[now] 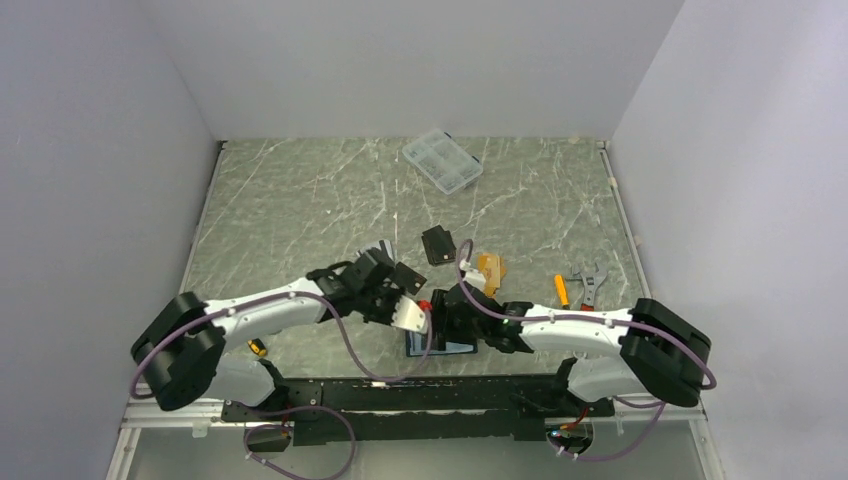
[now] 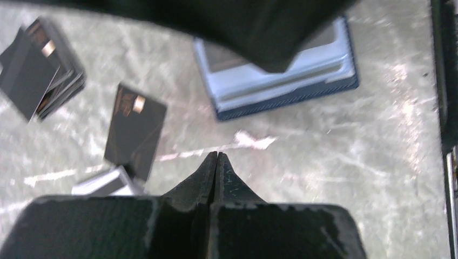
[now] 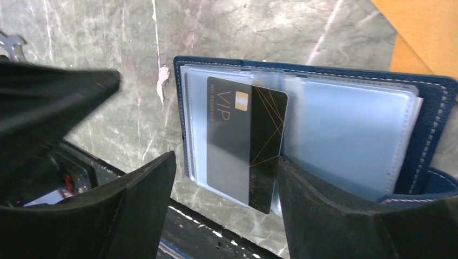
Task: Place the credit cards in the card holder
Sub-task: Insert the credit card into the card holder.
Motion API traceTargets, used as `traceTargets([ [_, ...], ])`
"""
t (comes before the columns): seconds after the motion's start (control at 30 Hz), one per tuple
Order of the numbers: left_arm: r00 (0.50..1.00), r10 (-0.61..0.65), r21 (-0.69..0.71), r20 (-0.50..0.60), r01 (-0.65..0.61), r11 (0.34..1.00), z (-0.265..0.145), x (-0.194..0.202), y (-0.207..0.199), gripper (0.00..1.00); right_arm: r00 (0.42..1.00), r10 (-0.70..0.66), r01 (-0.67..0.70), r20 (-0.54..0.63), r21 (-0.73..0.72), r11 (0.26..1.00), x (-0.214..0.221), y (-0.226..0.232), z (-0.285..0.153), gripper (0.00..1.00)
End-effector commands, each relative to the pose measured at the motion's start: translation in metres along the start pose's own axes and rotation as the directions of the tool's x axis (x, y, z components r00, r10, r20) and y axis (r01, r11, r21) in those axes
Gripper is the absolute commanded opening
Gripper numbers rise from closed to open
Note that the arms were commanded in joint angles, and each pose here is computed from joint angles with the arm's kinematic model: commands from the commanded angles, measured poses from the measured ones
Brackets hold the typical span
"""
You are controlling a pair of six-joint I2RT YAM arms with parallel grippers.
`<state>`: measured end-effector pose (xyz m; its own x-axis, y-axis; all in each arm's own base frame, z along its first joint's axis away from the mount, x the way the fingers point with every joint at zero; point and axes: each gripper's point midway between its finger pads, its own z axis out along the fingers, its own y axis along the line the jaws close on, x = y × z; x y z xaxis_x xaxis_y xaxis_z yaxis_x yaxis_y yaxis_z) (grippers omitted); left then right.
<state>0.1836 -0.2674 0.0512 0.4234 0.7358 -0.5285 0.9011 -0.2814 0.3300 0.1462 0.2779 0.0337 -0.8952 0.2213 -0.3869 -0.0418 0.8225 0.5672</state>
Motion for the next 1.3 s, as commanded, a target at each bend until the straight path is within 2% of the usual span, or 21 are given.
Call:
traceTargets([
  [0.0, 0.991, -0.108, -0.02, 0.074, 0.109, 0.994, -0.039, -0.005, 0.014, 0.03, 0.997, -0.073, 0.072, 0.001, 0.125, 0.99, 0.002, -0.006, 0.003, 0.73],
  [0.17, 0.979, -0.183, -0.079, 0.093, 0.19, 0.979, -0.071, 0.012, 0.024, 0.03, 0.988, -0.154, 0.154, -0.019, 0.223, 0.963, 0.004, 0.0, 0.009, 0.76],
  [0.43, 0.966, -0.235, -0.152, 0.11, 0.25, 0.956, -0.088, 0.03, 0.022, 0.02, 0.957, -0.272, 0.29, -0.104, 0.426, 0.857, 0.015, -0.004, 0.02, 0.76],
  [0.67, 0.954, -0.271, -0.191, 0.126, 0.292, 0.937, -0.097, 0.037, 0.024, 0.02, 0.952, -0.289, 0.303, -0.105, 0.472, 0.828, 0.017, -0.002, 0.023, 0.63],
  [0.77, 0.948, -0.288, -0.198, 0.139, 0.311, 0.93, -0.1, 0.039, 0.026, 0.01, 0.957, -0.277, 0.282, -0.079, 0.455, 0.845, 0.014, 0.003, 0.021, 0.51],
  [0.83, 0.945, -0.294, -0.2, 0.144, 0.319, 0.927, -0.101, 0.038, 0.027, 0.02, 0.96, -0.273, 0.273, -0.061, 0.416, 0.867, 0.012, 0.012, 0.02, 0.48],
  [0.87, 0.943, -0.298, -0.198, 0.149, 0.324, 0.925, -0.101, 0.037, 0.027, 0.01, 0.96, -0.274, 0.274, -0.058, 0.392, 0.878, 0.012, 0.017, 0.019, 0.5],
  [0.93, 0.936, -0.311, -0.193, 0.163, 0.34, 0.92, -0.102, 0.034, 0.029, 0.02, 0.959, -0.279, 0.277, -0.047, 0.348, 0.895, 0.009, 0.028, 0.018, 0.63],
  [1.0, 0.928, -0.327, -0.191, 0.179, 0.359, 0.914, -0.104, 0.032, 0.031, 0.01, 0.962, -0.271, 0.27, -0.039, 0.316, 0.909, 0.004, 0.036, 0.015, 0.71],
  [1.27, 0.904, -0.383, -0.154, 0.192, 0.413, 0.898, -0.101, 0.032, 0.035, 0.04, 0.986, -0.165, 0.161, 0.037, 0.086, 0.983, -0.032, 0.069, -0.024, 0.81],
])
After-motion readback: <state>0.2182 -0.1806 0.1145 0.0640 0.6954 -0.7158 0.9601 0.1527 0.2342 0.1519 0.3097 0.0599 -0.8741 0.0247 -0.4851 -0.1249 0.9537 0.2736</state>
